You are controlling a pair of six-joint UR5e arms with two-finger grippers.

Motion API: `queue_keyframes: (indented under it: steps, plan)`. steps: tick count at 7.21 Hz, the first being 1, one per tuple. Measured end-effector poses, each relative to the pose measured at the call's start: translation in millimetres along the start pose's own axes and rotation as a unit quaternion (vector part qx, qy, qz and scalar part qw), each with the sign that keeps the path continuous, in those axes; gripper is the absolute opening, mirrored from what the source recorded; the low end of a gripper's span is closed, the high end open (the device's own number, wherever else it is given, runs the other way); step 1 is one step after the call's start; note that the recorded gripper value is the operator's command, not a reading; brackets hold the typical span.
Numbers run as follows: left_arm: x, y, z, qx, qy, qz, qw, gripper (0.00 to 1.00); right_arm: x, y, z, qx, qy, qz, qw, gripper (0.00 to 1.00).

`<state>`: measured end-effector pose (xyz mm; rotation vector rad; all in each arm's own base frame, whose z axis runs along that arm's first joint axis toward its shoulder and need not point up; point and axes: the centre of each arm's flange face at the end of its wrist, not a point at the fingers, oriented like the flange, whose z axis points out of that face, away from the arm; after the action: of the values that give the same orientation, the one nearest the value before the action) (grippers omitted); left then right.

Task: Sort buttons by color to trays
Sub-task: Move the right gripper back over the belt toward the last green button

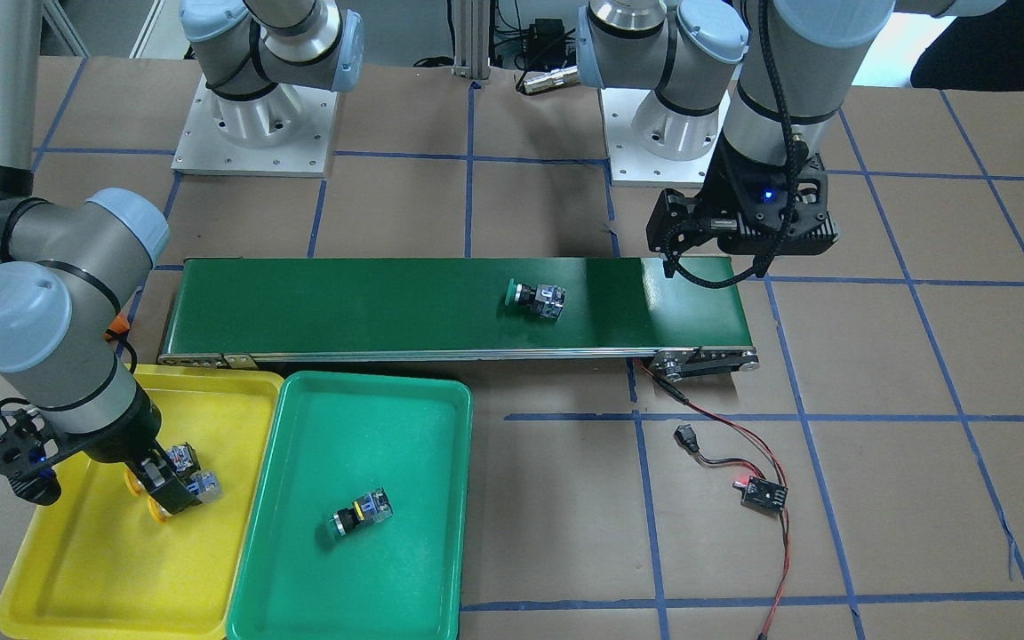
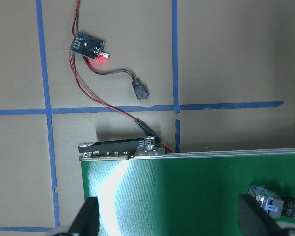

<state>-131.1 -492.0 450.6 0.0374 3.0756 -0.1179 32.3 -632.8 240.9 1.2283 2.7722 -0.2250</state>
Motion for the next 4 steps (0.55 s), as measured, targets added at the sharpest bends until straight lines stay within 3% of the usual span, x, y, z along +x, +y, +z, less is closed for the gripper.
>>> queue_keyframes:
  steps: [2, 4]
  plan:
    - [0, 15, -15, 0.004, 0.000, -0.003, 1.0000, 1.00, 4, 14, -50, -0.011, 0.005, 0.006, 0.9999, 1.00]
    - [0, 13, -7, -0.012, 0.001, -0.003, 0.9999, 1.00, 18, 53, -128, -0.027, 0.018, 0.042, 0.9986, 1.00]
